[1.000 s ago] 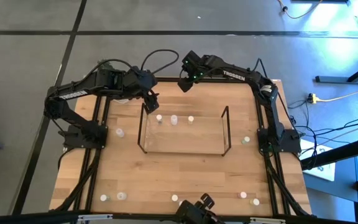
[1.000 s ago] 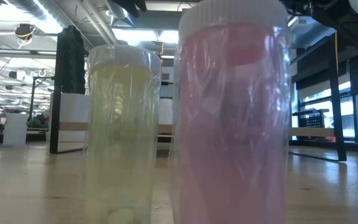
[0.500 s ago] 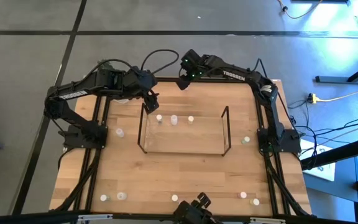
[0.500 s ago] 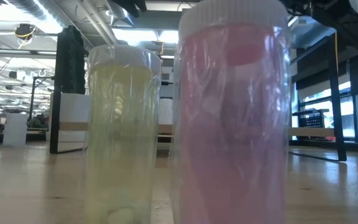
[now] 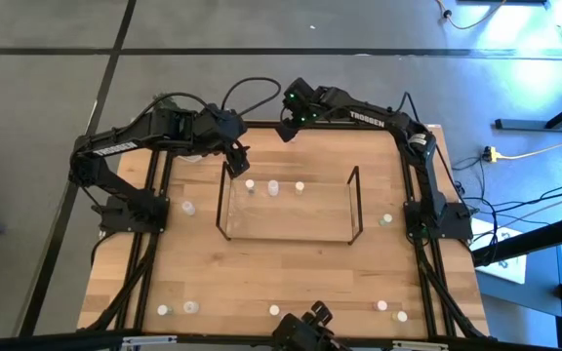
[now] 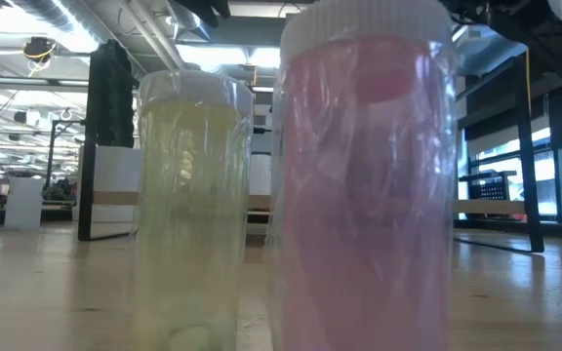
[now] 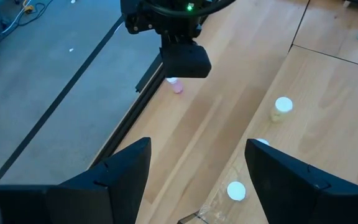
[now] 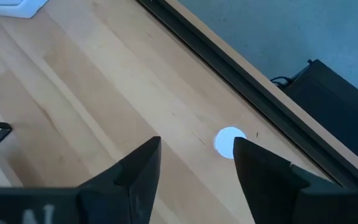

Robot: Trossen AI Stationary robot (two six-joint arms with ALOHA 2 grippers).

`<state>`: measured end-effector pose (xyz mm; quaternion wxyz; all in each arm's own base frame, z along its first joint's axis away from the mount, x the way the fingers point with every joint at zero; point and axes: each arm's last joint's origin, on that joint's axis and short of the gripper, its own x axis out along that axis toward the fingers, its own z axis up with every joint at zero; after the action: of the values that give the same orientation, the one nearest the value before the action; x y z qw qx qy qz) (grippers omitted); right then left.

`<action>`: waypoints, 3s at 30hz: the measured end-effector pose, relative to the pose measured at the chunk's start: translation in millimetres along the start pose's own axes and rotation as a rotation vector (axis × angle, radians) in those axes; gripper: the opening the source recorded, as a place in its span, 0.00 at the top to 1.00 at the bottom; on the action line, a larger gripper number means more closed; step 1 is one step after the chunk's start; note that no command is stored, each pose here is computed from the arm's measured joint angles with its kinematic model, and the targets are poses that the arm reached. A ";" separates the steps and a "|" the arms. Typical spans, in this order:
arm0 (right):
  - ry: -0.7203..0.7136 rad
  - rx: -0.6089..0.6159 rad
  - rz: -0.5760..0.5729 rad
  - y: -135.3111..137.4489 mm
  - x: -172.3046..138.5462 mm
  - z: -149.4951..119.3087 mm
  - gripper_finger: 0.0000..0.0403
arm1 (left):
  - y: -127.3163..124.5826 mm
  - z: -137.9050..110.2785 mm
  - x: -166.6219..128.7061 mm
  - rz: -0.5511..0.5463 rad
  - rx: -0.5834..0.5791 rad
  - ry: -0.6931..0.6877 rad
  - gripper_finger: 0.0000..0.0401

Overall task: Pick and place medicine bottles onto shelf by color
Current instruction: Put the top pink pill bottle on the shelf

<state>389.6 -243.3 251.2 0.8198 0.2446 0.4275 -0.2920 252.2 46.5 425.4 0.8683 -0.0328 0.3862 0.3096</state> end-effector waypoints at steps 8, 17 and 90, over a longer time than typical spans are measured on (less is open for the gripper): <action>0.009 -0.025 -0.002 -0.9 0.0 -0.7 0.25 | 0.1 0.0 -0.1 0.000 0.000 0.000 0.36; -0.021 0.069 -0.159 4.4 0.2 -4.4 0.18 | 0.0 0.0 -0.2 0.000 0.000 0.000 0.36; 0.076 0.106 -0.158 -15.1 63.2 -15.6 0.18 | 0.2 -0.1 -0.4 -0.001 0.000 -0.001 0.36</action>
<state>399.8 -261.0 187.5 0.7634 0.2639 0.4602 -0.3685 251.8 46.4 425.7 0.8686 -0.0330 0.3858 0.3093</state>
